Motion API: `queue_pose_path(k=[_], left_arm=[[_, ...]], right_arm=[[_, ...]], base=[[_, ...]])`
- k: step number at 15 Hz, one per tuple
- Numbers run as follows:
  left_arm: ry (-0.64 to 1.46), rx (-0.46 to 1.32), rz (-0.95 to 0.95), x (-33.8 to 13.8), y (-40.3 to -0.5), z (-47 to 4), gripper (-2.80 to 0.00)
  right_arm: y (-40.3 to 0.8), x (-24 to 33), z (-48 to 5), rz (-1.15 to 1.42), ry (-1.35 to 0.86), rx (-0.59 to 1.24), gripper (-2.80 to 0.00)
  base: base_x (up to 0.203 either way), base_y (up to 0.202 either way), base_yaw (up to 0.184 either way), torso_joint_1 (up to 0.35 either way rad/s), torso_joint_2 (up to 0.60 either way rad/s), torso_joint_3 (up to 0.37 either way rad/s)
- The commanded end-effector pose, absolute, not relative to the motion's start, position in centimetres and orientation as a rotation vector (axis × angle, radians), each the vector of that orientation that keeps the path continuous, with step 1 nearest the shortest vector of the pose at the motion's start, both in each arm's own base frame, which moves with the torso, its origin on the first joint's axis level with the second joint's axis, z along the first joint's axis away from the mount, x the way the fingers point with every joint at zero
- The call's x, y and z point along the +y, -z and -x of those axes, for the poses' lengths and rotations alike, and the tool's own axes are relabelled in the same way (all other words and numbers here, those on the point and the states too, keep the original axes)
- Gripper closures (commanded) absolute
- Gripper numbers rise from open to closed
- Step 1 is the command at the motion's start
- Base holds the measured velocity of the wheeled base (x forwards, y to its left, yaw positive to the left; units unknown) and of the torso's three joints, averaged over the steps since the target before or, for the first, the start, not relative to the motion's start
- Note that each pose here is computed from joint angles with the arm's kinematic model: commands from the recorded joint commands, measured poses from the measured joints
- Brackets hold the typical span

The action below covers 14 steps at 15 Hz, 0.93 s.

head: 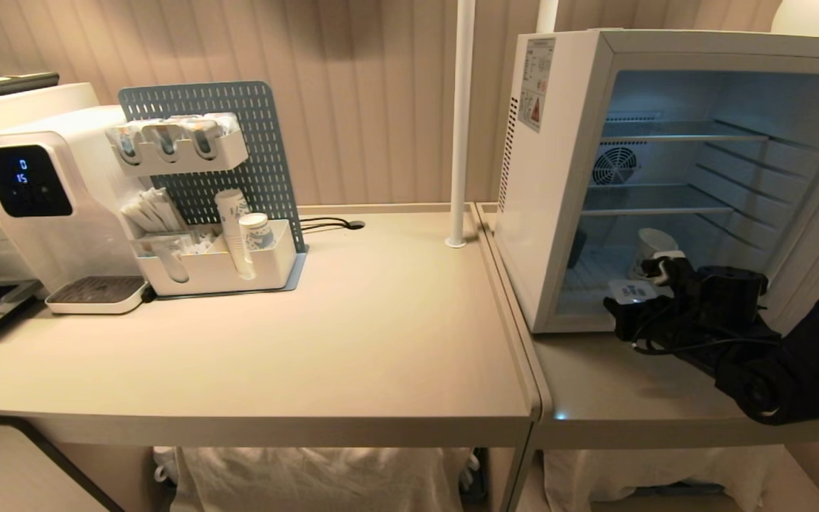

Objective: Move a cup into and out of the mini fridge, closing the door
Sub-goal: Put the yoghurt in the freezer

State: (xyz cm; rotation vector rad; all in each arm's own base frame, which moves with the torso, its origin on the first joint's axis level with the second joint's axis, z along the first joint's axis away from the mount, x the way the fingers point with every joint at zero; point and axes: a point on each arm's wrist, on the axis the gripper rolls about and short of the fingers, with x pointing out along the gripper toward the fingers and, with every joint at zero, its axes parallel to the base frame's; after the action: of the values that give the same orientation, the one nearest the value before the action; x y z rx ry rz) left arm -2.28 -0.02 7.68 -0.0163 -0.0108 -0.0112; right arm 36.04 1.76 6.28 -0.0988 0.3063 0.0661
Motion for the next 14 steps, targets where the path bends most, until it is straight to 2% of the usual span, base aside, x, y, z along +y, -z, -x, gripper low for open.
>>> queue_pose_path(k=[1,14], left_arm=[[0.011,-0.010,0.018,0.0,-7.7,2.3,0.00],[0.011,-0.011,0.020,0.0,-7.7,2.3,0.00]], right_arm=[[-6.9,1.9,-37.2,0.080,-0.027,0.272,0.00],[-3.0,3.0,-44.7,0.094,0.068,0.353,0.00]], base=[[0.000,0.000,0.000,0.000,0.00,0.000],[0.000,0.000,0.000,0.000,0.00,0.000]])
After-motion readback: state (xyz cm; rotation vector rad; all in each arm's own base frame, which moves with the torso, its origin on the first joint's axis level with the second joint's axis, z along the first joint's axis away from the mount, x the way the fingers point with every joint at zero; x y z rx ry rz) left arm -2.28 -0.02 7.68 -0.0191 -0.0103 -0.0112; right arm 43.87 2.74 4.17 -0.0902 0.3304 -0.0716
